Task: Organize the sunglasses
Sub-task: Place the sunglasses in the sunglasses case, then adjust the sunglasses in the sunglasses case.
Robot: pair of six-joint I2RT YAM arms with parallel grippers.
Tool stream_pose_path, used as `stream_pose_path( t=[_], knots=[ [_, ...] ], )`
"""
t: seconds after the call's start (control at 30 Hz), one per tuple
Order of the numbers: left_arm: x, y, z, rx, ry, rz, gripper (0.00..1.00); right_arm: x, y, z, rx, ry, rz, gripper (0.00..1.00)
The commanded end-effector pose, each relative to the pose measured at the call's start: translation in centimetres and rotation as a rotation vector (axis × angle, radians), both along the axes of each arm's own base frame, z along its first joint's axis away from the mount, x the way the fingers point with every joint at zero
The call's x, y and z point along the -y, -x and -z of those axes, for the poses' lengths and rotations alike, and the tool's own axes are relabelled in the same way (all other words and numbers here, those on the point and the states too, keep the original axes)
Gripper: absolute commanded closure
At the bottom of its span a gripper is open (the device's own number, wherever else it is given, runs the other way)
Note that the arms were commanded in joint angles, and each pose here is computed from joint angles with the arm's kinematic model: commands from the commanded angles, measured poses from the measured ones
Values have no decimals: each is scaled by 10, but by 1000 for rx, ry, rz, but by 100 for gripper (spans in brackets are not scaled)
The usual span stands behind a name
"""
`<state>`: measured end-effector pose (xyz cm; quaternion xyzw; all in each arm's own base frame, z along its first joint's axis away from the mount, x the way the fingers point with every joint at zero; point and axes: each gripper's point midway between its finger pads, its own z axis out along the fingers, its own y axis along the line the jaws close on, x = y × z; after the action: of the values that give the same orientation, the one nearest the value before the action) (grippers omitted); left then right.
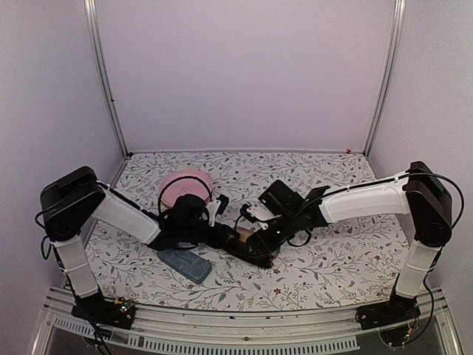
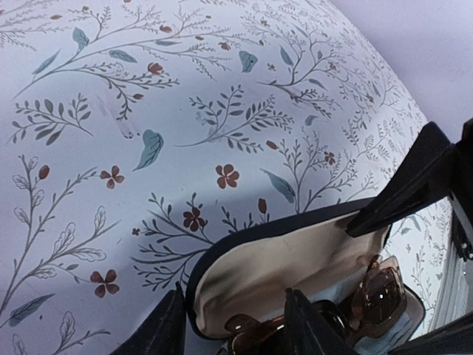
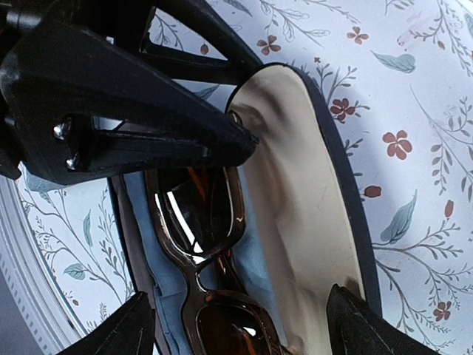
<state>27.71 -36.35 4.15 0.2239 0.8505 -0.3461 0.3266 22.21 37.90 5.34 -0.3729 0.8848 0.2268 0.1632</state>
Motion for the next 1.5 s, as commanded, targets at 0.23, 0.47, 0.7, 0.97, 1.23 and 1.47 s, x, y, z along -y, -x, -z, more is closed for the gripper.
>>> stream_pose_path(
  t=[0.23,0.47,0.7,0.97,1.23,1.47],
  knots=[
    [-3,2,-23,50,32,-15,54,-6,-6,-36,57,-56,17,18],
    [-11,4,-32,64,29,-32,54,-11,9,-31,32,-63,-47,14],
    [-21,7,-40,78,25,-54,53,-11,21,-16,22,-4,-100,14],
    [-26,9,-41,82,17,-63,53,-6,23,-1,51,90,-108,14],
    [-28,11,-38,76,12,-63,53,-10,23,4,77,129,-120,17],
    [-28,12,-33,64,14,-60,53,-16,29,-2,64,98,-152,26]
  ],
)
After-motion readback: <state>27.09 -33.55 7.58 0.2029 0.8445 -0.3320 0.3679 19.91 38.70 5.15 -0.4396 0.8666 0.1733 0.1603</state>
